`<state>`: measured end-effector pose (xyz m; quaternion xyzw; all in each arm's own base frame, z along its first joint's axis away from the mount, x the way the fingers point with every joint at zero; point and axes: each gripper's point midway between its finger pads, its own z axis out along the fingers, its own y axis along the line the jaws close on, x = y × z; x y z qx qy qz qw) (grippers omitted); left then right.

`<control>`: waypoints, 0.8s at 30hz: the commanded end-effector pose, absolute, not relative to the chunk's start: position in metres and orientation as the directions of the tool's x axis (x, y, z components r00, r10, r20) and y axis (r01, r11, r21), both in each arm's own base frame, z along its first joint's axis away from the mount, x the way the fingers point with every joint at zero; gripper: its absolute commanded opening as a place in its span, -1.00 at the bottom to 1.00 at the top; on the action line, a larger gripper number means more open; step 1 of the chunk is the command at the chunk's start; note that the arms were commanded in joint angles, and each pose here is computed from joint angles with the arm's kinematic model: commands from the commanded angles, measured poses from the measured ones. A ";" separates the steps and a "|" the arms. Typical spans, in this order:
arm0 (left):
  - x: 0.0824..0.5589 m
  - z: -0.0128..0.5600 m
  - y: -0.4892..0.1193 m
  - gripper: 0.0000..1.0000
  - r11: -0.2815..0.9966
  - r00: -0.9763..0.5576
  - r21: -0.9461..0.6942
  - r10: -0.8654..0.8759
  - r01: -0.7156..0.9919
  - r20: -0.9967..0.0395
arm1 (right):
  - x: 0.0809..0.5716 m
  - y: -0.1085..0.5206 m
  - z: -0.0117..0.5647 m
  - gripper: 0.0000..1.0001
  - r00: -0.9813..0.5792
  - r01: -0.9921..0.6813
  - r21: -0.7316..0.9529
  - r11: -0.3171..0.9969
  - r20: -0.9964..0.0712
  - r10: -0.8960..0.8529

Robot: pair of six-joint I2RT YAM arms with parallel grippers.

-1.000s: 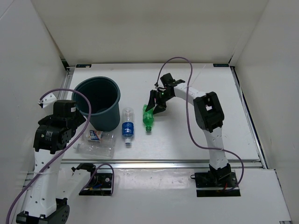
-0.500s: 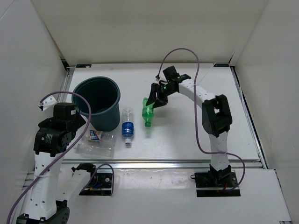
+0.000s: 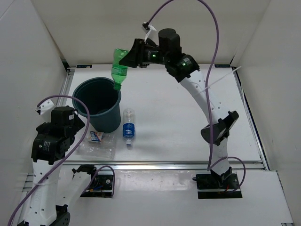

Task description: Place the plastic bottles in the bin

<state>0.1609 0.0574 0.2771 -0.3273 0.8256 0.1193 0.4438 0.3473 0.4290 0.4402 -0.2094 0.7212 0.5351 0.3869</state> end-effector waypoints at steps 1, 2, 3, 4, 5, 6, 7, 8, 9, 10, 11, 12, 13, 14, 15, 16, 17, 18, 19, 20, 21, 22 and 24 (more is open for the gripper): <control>0.159 0.282 0.060 1.00 0.767 -0.416 -0.058 -0.409 -0.640 -0.812 | 0.373 0.465 0.412 -0.38 -0.604 -0.692 0.612 0.382 -0.781 0.157; 0.159 0.281 0.058 1.00 0.774 -0.426 -0.055 -0.405 -0.630 -0.809 | 0.368 0.475 0.418 -0.35 -0.586 -0.711 0.602 0.363 -0.793 0.167; 0.161 0.280 0.058 1.00 0.778 -0.442 -0.039 -0.396 -0.627 -0.805 | 0.370 0.485 0.418 -0.30 -0.570 -0.723 0.594 0.353 -0.801 0.183; 0.162 0.282 0.056 1.00 0.782 -0.438 -0.051 -0.400 -0.621 -0.805 | 0.374 0.490 0.417 -0.27 -0.547 -0.729 0.577 0.369 -0.814 0.195; 0.163 0.281 0.056 1.00 0.783 -0.446 -0.044 -0.399 -0.621 -0.802 | 0.367 0.498 0.421 -0.22 -0.525 -0.746 0.560 0.361 -0.828 0.198; 0.163 0.281 0.056 1.00 0.787 -0.452 -0.035 -0.390 -0.616 -0.802 | 0.370 0.503 0.418 -0.22 -0.505 -0.751 0.545 0.372 -0.838 0.208; 0.165 0.279 0.055 1.00 0.790 -0.464 -0.032 -0.391 -0.612 -0.795 | 0.376 0.504 0.420 -0.16 -0.472 -0.764 0.518 0.386 -0.855 0.214; 0.167 0.280 0.054 1.00 0.790 -0.464 -0.032 -0.391 -0.612 -0.795 | 0.372 0.506 0.425 -0.09 -0.464 -0.766 0.515 0.385 -0.857 0.223; 0.168 0.279 0.054 1.00 0.791 -0.472 -0.024 -0.390 -0.612 -0.790 | 0.371 0.505 0.430 0.03 -0.457 -0.770 0.512 0.381 -0.859 0.230; 0.169 0.278 0.052 1.00 0.794 -0.476 -0.029 -0.392 -0.607 -0.787 | 0.372 0.502 0.432 0.52 -0.444 -0.771 0.500 0.395 -0.866 0.228; 0.170 0.277 0.052 1.00 0.794 -0.483 -0.022 -0.391 -0.607 -0.783 | 0.369 0.497 0.434 0.93 -0.424 -0.783 0.472 0.405 -0.881 0.209; 0.172 0.279 0.052 1.00 0.794 -0.473 -0.031 -0.393 -0.607 -0.788 | 0.360 0.481 0.451 1.00 -0.401 -0.783 0.453 0.426 -0.892 0.209; 0.172 0.279 0.052 1.00 0.794 -0.473 -0.031 -0.393 -0.607 -0.788 | 0.361 0.467 0.459 1.00 -0.376 -0.766 0.434 0.474 -0.901 0.217; 0.173 0.279 0.051 1.00 0.789 -0.466 -0.041 -0.402 -0.613 -0.788 | 0.348 0.445 0.470 1.00 -0.362 -0.756 0.421 0.502 -0.907 0.215; 0.173 0.280 0.053 1.00 0.780 -0.454 -0.044 -0.409 -0.625 -0.792 | 0.348 0.429 0.468 1.00 -0.364 -0.733 0.422 0.533 -0.906 0.216; 0.174 0.281 0.053 1.00 0.779 -0.447 -0.051 -0.410 -0.624 -0.795 | 0.345 0.402 0.451 1.00 -0.391 -0.691 0.427 0.583 -0.900 0.195; 0.173 0.279 0.053 1.00 0.775 -0.440 -0.060 -0.418 -0.629 -0.795 | 0.343 0.391 0.440 1.00 -0.427 -0.660 0.458 0.595 -0.881 0.204; 0.173 0.280 0.054 1.00 0.766 -0.429 -0.063 -0.423 -0.639 -0.798 | 0.346 0.375 0.425 1.00 -0.460 -0.634 0.479 0.607 -0.865 0.203; 0.170 0.278 0.055 1.00 0.766 -0.427 -0.065 -0.424 -0.639 -0.799 | 0.342 0.366 0.405 1.00 -0.509 -0.605 0.507 0.614 -0.839 0.191; 0.169 0.276 0.055 1.00 0.766 -0.421 -0.071 -0.425 -0.639 -0.802 | 0.333 0.352 0.394 1.00 -0.548 -0.576 0.538 0.616 -0.813 0.198; 0.167 0.274 0.055 1.00 0.761 -0.413 -0.081 -0.434 -0.644 -0.801 | 0.329 0.344 0.332 1.00 -0.681 -0.491 0.608 0.624 -0.715 0.160; 0.167 0.274 0.055 1.00 0.761 -0.413 -0.081 -0.434 -0.644 -0.801 | 0.322 0.343 0.311 1.00 -0.727 -0.477 0.640 0.602 -0.673 0.140; 0.163 0.273 0.057 1.00 0.757 -0.402 -0.084 -0.433 -0.648 -0.807 | 0.313 0.339 0.264 1.00 -0.825 -0.399 0.714 0.575 -0.554 0.116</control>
